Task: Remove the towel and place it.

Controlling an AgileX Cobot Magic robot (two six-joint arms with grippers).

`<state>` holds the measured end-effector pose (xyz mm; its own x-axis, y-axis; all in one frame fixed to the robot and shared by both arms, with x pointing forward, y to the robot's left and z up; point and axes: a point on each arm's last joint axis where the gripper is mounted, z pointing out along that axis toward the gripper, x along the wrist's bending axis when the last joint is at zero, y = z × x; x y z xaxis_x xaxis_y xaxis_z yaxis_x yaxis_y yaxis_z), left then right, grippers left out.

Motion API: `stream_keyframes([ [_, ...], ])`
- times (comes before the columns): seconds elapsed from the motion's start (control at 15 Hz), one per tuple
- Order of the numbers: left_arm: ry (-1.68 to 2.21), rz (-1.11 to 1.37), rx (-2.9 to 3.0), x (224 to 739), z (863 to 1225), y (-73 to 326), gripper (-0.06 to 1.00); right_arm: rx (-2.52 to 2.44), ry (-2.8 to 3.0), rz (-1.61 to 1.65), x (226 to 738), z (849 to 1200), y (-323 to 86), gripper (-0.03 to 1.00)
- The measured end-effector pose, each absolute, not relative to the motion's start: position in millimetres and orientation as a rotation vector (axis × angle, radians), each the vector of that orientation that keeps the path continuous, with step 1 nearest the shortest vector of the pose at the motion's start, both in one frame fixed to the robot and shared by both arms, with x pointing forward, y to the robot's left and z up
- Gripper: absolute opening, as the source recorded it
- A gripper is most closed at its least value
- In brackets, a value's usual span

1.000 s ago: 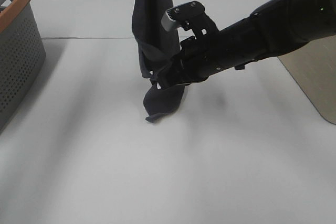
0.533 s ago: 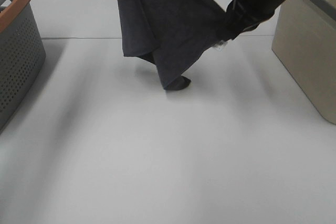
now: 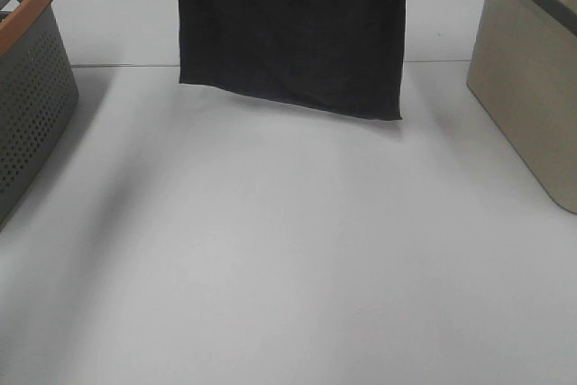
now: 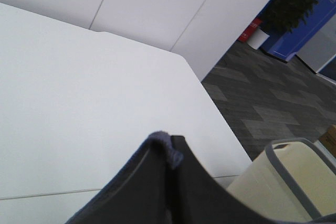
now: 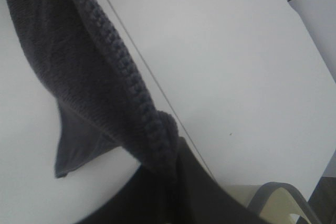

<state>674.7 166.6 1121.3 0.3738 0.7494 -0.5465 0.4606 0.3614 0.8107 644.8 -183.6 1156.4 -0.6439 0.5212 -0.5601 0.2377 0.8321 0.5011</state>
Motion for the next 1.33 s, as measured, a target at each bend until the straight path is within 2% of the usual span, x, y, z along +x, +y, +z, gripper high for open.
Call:
stream_keyframes([
  [0.13,1.295,0.349,1.232,679,1121,173,0.0,0.599,2.227,0.515,666,1153,-188,0.02],
  [0.4,1.375,0.403,1.184,717,1088,172,0.0,0.611,2.096,0.571,716,1130,-189,0.02],
  [0.67,1.256,0.52,1.196,748,1097,167,0.0,0.551,1.911,0.654,736,1127,-184,0.02],
  [0.93,1.13,0.652,1.32,750,1099,165,0.0,0.607,1.905,0.688,736,1125,-184,0.02],
  [1.2,1.27,0.573,1.501,727,1024,151,0.0,0.686,2.148,0.587,708,1066,-188,0.02],
  [1.33,1.291,0.526,1.575,703,1009,143,0.0,0.656,2.281,0.559,679,1039,-188,0.02],
])
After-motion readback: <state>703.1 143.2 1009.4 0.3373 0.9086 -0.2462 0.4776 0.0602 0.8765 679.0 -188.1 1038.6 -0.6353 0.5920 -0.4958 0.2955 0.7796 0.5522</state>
